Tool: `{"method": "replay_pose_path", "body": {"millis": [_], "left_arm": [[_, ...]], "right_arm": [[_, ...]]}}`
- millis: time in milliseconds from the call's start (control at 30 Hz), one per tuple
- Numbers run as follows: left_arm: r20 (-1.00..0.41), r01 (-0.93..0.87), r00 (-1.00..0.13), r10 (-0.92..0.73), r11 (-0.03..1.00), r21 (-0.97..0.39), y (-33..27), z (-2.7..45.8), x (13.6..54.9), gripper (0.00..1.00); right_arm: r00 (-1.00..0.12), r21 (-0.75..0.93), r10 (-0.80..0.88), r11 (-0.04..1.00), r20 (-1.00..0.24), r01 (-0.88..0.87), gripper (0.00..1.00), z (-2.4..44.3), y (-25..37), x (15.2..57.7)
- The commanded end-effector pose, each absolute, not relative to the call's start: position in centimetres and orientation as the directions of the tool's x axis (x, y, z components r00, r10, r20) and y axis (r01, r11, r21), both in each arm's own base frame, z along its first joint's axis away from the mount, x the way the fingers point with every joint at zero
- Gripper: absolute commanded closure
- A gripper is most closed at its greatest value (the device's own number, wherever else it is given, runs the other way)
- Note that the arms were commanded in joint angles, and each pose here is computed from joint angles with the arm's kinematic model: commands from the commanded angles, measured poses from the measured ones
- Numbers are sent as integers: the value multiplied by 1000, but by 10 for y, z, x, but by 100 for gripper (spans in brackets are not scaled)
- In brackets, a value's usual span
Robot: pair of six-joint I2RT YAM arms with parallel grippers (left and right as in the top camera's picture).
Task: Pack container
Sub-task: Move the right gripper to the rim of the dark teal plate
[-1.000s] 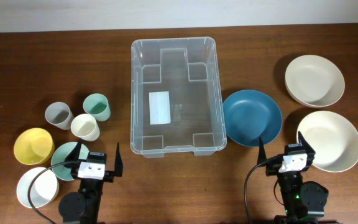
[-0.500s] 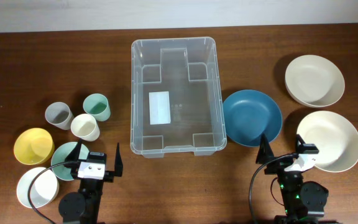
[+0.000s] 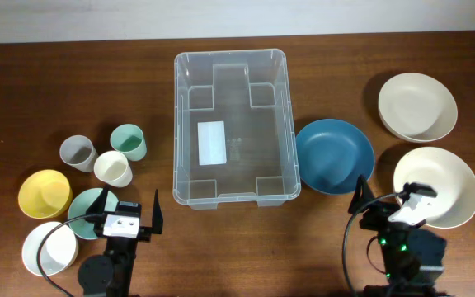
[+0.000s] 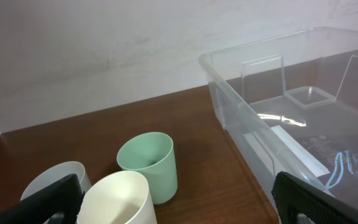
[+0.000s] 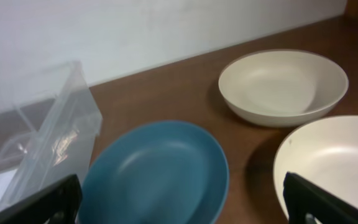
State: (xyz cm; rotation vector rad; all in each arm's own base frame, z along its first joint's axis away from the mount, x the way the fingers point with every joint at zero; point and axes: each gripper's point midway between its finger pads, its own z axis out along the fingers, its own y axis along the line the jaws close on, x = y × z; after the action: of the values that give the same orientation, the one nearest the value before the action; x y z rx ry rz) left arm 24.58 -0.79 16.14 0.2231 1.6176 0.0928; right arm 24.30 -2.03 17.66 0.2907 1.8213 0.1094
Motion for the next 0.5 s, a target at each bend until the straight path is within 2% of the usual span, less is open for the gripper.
{"method": "replay_pose_path", "body": {"millis": [0, 233, 367, 467], "left_arm": [[-976, 104, -39, 215, 972, 210, -11, 161, 245, 1], [-976, 104, -39, 215, 972, 210, -11, 161, 245, 1], [-976, 104, -39, 215, 972, 210, -11, 161, 245, 1], [-976, 104, -39, 215, 972, 210, -11, 161, 245, 1]], "right_arm": [[-305, 159, 197, 976, -932, 147, 1, 204, -23, 252], [-634, 110, 208, 975, -745, 191, 1, 205, -25, 275], [-752, 142, 223, 975, -620, 172, 1, 195, -16, 292], [-784, 120, 198, 980, -588, 157, 1, 184, -17, 308]]}}
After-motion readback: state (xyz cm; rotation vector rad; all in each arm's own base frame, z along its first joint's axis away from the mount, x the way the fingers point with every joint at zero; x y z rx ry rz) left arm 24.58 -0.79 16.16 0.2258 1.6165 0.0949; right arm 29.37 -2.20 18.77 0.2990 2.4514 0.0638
